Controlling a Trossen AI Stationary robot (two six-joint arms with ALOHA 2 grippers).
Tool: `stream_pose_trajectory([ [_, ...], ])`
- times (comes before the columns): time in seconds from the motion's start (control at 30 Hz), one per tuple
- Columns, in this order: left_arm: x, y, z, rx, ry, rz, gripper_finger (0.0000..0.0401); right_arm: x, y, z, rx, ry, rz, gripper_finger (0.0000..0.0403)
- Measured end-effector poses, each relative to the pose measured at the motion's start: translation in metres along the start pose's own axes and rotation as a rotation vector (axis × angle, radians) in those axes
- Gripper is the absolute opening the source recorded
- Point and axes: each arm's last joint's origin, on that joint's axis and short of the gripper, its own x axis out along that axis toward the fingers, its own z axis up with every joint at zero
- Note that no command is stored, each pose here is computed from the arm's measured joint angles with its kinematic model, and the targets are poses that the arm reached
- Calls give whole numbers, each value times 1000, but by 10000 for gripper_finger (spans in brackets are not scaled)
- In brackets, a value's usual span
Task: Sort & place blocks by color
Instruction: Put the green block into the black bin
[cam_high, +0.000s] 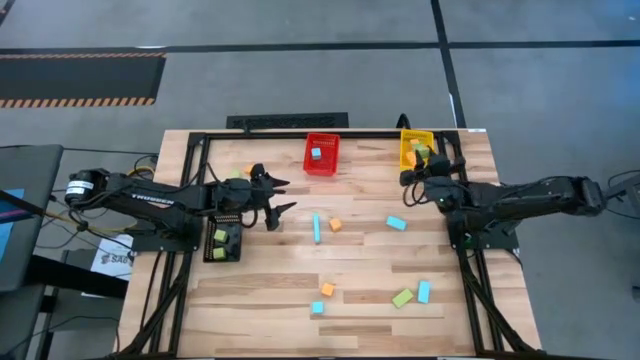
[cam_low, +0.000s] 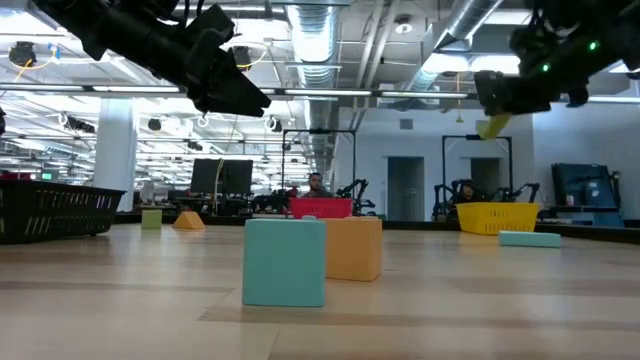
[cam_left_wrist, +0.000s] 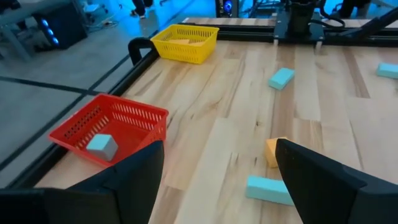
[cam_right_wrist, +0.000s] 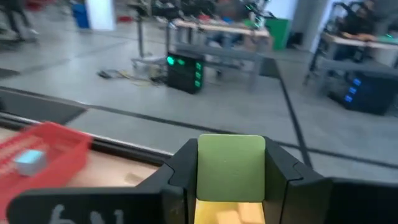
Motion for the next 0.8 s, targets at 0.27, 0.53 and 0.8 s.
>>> stream_pose_trajectory([
  [0.27, 0, 0, 0, -21, 1, 0, 294, 33, -8, -15, 25, 86, -184, 120],
  [0.53, 0, 0, -3, -14, 28, 3, 294, 74, -20, -23, 53, 282, -139, 120],
  [0.8, 2, 9, -4, -13, 43, 42, 294, 96, -40, -22, 99, 362, -99, 120],
])
